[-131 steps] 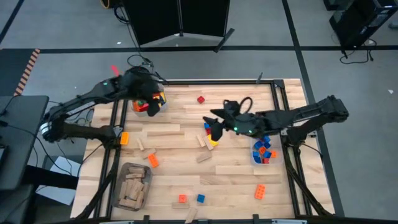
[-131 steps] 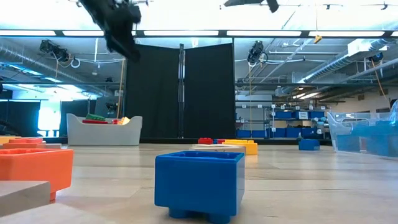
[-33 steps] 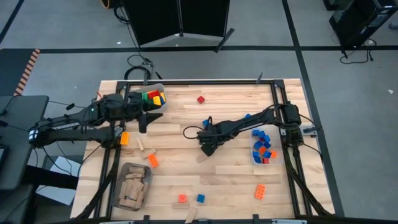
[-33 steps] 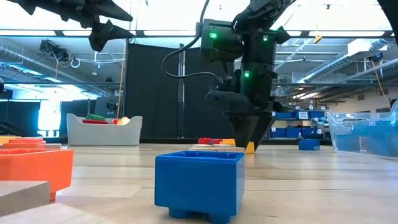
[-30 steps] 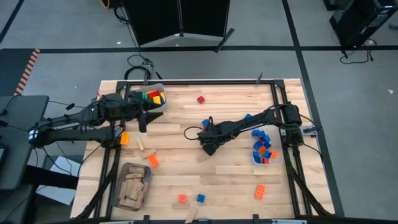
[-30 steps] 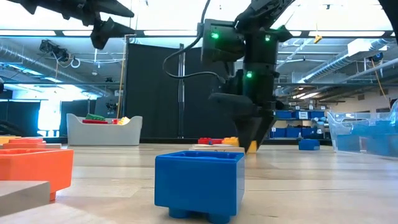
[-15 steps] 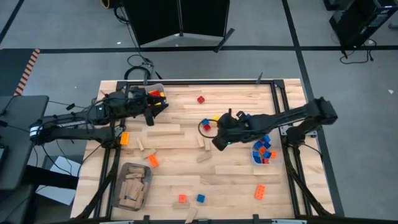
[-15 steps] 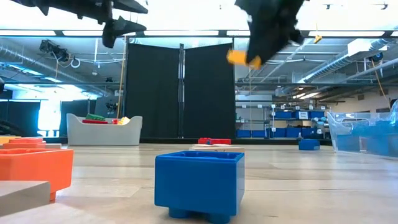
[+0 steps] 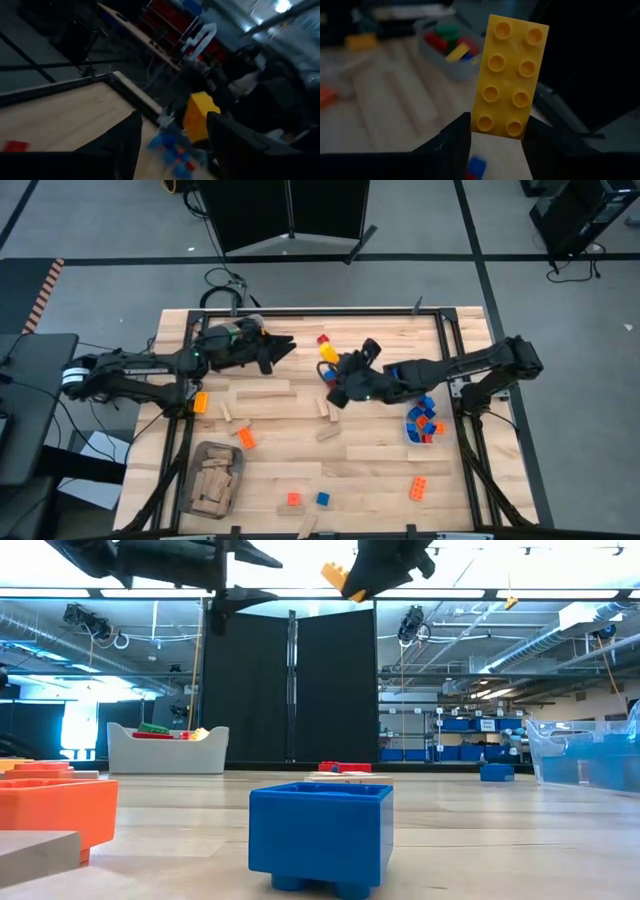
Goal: Sort blocks by size
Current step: Put the large yellow game piece into the gray bin
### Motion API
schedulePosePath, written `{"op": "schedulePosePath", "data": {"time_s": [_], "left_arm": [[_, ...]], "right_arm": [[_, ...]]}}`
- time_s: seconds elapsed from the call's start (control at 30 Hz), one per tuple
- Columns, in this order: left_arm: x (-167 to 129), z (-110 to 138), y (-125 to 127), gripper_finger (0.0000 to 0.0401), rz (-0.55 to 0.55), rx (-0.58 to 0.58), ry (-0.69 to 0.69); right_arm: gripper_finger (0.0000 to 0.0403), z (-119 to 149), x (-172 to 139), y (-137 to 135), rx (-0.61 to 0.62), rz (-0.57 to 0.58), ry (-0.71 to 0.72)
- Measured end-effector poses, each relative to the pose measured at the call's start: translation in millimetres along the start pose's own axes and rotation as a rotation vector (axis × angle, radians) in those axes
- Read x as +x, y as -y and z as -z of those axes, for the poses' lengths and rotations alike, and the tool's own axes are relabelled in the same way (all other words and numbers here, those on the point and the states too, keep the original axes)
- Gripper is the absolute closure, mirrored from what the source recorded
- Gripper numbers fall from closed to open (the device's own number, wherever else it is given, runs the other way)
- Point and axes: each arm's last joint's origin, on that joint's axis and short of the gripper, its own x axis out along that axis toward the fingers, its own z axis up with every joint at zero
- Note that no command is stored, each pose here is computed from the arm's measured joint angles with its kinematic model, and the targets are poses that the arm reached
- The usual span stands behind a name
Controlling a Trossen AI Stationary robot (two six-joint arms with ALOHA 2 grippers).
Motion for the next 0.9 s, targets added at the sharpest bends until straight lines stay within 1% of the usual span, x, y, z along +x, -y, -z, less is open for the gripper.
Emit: {"op": "schedulePosePath", "data": {"time_s": [0.1, 0.2, 0.3, 0.43, 0.77, 0.9], "left_arm": [[9.6, 1.3, -0.3, 0.0171, 0.039, -0.064, 0.040], [17.0, 3.4, -1.6, 0.0171, 0.058, -0.115, 0.060], [25.9, 4.9, -2.3, 0.0171, 0.045, -0.121, 0.044], [39.5, 3.0, 0.0, 0.0171, 0.037, -0.110, 0.028], [70.7, -11.6, 12.7, 0.0172, -0.005, 0.014, -0.029], [81.0, -12.3, 13.5, 0.0172, -0.034, 0.021, -0.057]], "right_arm": [[0.0241, -7.4, 6.9, 6.3, 0.032, 0.029, 0.041], [0.0242, -11.5, 14.5, 14.6, 0.072, 0.040, 0.048], [0.0242, -15.8, 20.0, 19.7, 0.084, 0.019, 0.060], [0.0242, -16.8, 24.1, 23.9, 0.100, 0.001, 0.051], [0.0242, -16.9, 27.5, 28.2, 0.090, -0.001, 0.039], [0.0243, -16.9, 28.2, 29.1, 0.060, 0.003, 0.037]]}}
